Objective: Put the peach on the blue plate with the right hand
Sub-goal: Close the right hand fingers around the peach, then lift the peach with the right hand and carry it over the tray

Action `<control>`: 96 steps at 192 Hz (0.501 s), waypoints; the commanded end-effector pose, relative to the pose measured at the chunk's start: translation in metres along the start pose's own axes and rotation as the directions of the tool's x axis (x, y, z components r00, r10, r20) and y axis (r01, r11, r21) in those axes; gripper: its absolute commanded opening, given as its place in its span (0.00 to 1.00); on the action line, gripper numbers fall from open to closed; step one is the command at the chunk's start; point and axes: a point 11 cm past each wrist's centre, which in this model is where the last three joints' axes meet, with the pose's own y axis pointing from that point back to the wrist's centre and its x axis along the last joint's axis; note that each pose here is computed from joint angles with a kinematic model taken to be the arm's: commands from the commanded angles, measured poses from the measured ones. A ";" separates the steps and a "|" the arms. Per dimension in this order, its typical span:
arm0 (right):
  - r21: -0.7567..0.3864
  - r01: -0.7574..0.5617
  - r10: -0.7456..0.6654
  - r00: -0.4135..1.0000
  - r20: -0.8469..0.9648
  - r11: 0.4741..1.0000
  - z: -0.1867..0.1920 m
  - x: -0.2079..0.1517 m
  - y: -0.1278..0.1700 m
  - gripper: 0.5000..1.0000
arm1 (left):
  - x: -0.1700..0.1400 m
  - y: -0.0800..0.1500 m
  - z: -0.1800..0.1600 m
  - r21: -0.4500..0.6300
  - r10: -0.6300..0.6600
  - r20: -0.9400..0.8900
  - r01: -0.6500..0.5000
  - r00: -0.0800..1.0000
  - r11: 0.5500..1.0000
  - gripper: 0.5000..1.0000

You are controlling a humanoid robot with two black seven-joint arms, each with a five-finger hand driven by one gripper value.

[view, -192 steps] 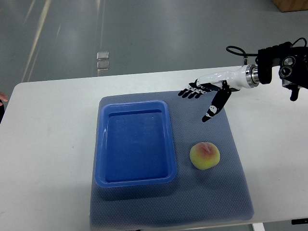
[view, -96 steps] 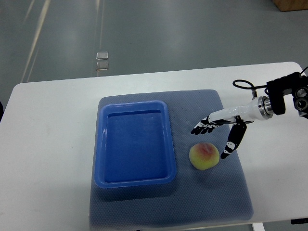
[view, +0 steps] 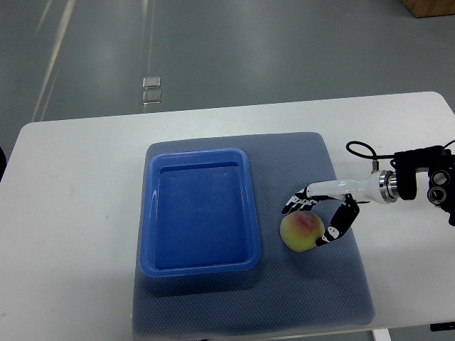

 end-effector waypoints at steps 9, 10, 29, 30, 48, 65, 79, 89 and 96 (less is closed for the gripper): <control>0.002 -0.002 0.002 1.000 -0.002 1.000 0.002 -0.005 -0.003 0.36 | 0.000 0.000 0.000 0.000 0.000 0.000 0.000 1.000 1.000 1.00; 0.002 -0.002 0.002 1.000 -0.002 1.000 0.002 -0.005 -0.003 0.36 | 0.000 0.000 0.000 0.000 0.000 0.000 0.000 1.000 1.000 1.00; 0.019 -0.020 0.020 1.000 -0.013 1.000 -0.001 -0.002 -0.003 0.00 | 0.001 0.000 0.000 0.000 0.003 0.000 -0.003 1.000 1.000 1.00; 0.019 -0.020 0.020 1.000 -0.013 1.000 -0.001 -0.002 -0.003 0.00 | 0.001 0.000 0.000 0.000 0.003 0.000 -0.003 1.000 1.000 1.00; 0.049 -0.071 0.072 0.997 -0.022 0.996 -0.013 0.021 0.006 0.00 | 0.001 0.000 0.000 0.000 0.002 0.000 -0.002 1.000 1.000 1.00; 0.067 -0.099 0.103 0.993 -0.058 0.993 -0.029 0.050 0.023 0.00 | 0.000 0.000 0.000 0.000 0.002 0.000 -0.002 1.000 1.000 1.00; 0.075 -0.103 0.109 0.991 -0.081 0.992 -0.041 0.066 0.035 0.00 | 0.000 0.000 0.000 0.000 0.002 0.000 -0.002 1.000 1.000 1.00; 0.089 -0.116 0.124 0.988 -0.087 0.989 -0.049 0.077 0.040 0.00 | 0.000 0.000 0.000 0.000 0.000 0.000 0.000 1.000 1.000 1.00; 0.089 -0.116 0.124 0.988 -0.087 0.989 -0.049 0.077 0.040 0.00 | 0.000 0.000 0.000 0.000 0.000 0.000 0.000 1.000 1.000 1.00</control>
